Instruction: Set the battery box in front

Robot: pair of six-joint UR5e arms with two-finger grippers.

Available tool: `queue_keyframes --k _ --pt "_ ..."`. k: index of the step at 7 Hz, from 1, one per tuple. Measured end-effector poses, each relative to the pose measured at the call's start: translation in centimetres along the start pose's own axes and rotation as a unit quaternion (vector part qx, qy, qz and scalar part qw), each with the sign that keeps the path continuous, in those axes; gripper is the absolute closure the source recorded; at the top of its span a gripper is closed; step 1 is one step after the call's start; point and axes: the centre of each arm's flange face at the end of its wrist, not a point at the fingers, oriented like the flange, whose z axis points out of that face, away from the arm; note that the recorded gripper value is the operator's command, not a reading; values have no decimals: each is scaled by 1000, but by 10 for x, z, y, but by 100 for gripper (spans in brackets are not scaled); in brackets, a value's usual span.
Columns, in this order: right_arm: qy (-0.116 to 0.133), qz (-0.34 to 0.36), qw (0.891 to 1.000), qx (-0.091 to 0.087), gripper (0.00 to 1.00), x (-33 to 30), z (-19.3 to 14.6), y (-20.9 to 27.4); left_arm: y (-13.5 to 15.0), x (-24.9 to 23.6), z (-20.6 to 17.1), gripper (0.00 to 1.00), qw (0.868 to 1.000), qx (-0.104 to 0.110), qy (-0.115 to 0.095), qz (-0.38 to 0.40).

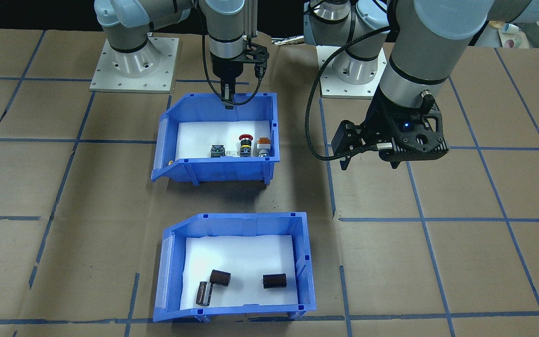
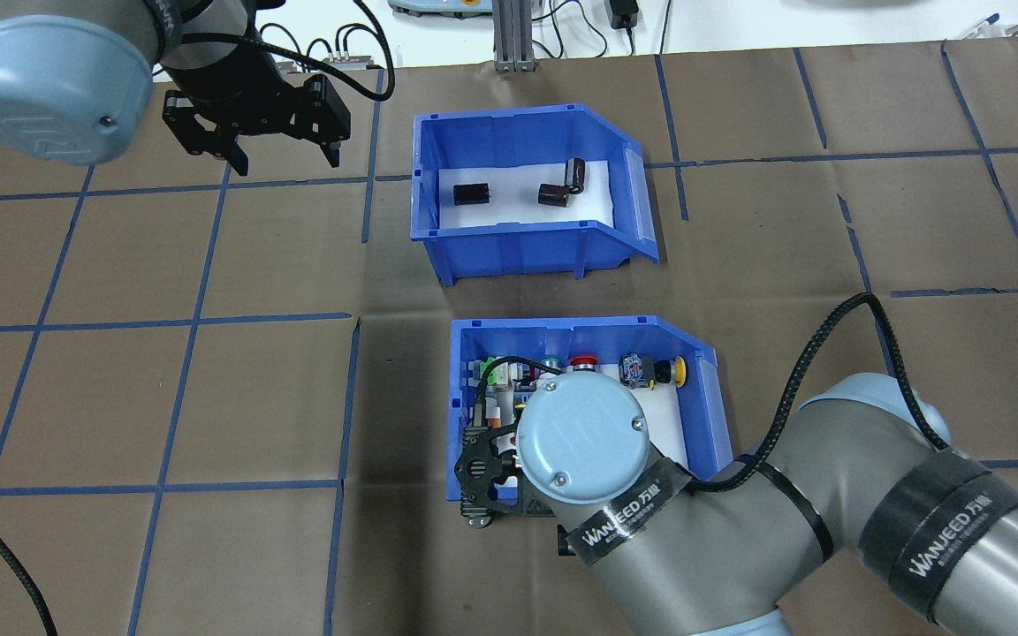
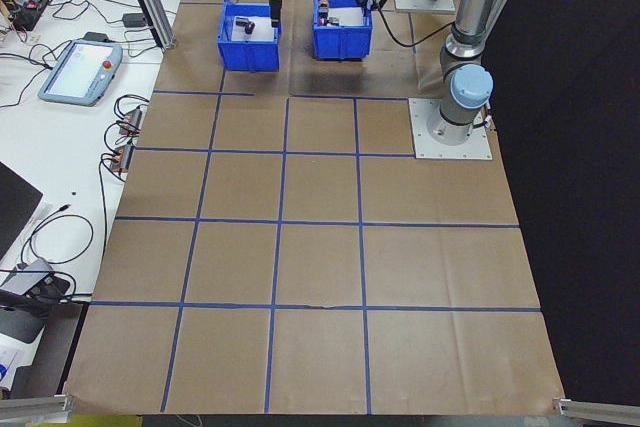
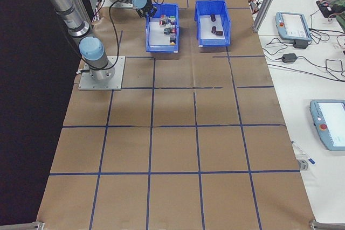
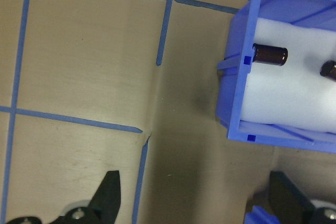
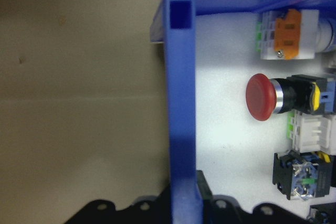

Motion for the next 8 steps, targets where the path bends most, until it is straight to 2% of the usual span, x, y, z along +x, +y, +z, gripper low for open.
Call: queue_keyframes --k 1,3,5,6,7,8 --pt "-2 0 1000 -1 0 -1 2 -1 2 -1 -2 1 1000 -1 -4 3" --pt "-1 2 1000 -3 0 -3 2 3 2 -2 -4 1 1000 1 -6 4" --pt "24 15 1000 13 0 -2 -30 16 1 -2 -6 1 1000 4 -7 6" --pt "28 30 999 15 0 1 -50 28 1 -3 -8 1 1000 6 -10 9" --pt "20 56 998 10 0 15 -70 46 2 -4 -10 1 1000 7 -16 14" --pt "0 95 995 3 0 37 -91 68 6 -5 -12 1 1000 4 -18 17"
